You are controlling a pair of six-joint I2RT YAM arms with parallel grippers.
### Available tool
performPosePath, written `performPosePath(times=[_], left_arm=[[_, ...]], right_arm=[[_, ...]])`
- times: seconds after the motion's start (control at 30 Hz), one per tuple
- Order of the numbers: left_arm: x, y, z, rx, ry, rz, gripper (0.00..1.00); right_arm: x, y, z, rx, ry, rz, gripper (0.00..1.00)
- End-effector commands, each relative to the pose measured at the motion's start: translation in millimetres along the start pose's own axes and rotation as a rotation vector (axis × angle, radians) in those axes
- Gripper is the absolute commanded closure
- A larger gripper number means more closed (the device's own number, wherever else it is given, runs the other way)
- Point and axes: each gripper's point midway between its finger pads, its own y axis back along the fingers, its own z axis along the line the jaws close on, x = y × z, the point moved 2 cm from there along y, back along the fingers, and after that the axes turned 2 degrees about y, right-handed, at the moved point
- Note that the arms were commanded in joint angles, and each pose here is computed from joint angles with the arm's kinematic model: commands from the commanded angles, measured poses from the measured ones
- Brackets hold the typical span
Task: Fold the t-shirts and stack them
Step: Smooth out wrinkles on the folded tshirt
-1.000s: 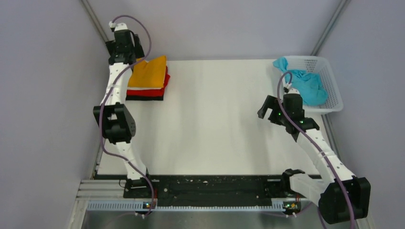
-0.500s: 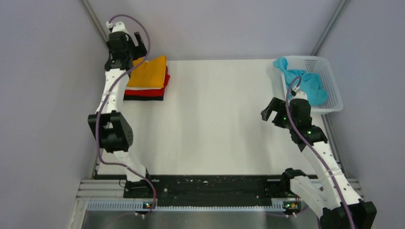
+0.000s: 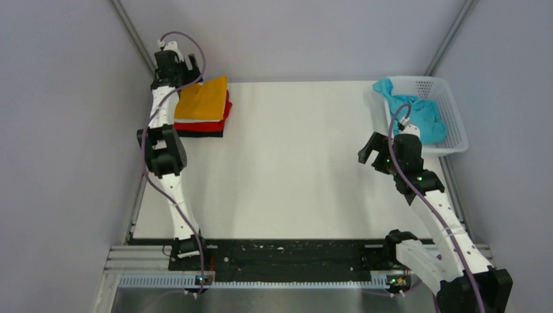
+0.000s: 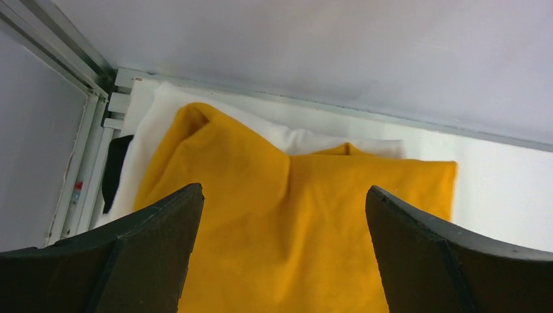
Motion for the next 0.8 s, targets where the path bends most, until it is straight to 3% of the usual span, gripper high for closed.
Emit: performPosePath(times=[0.0, 0.13, 0.37, 0.77], left_arm=[[-37.1, -8.0, 13.9, 0.072, -0.006, -0.13, 0.01], [-23.3, -21.3, 19.7, 0.119, 0.012, -0.116, 0.01], [-19.8, -36.5, 38.2, 0.039, 0.025, -0.154, 0.01], [20.6, -52.0, 86.6, -0.069, 0.209, -0.094, 0.01]], right_arm=[[-22.9, -0.5, 3.4, 0.008, -0.023, -0.08, 0.01], [-27.6, -0.3, 1.0, 0.027, -0.025, -0.101, 0.01], [-28.1, -3.5, 1.5, 0.027, -0.034, -0.105, 0.01], [-29.1, -6.5, 1.0, 0.035, -0.037, -0.104, 0.01]])
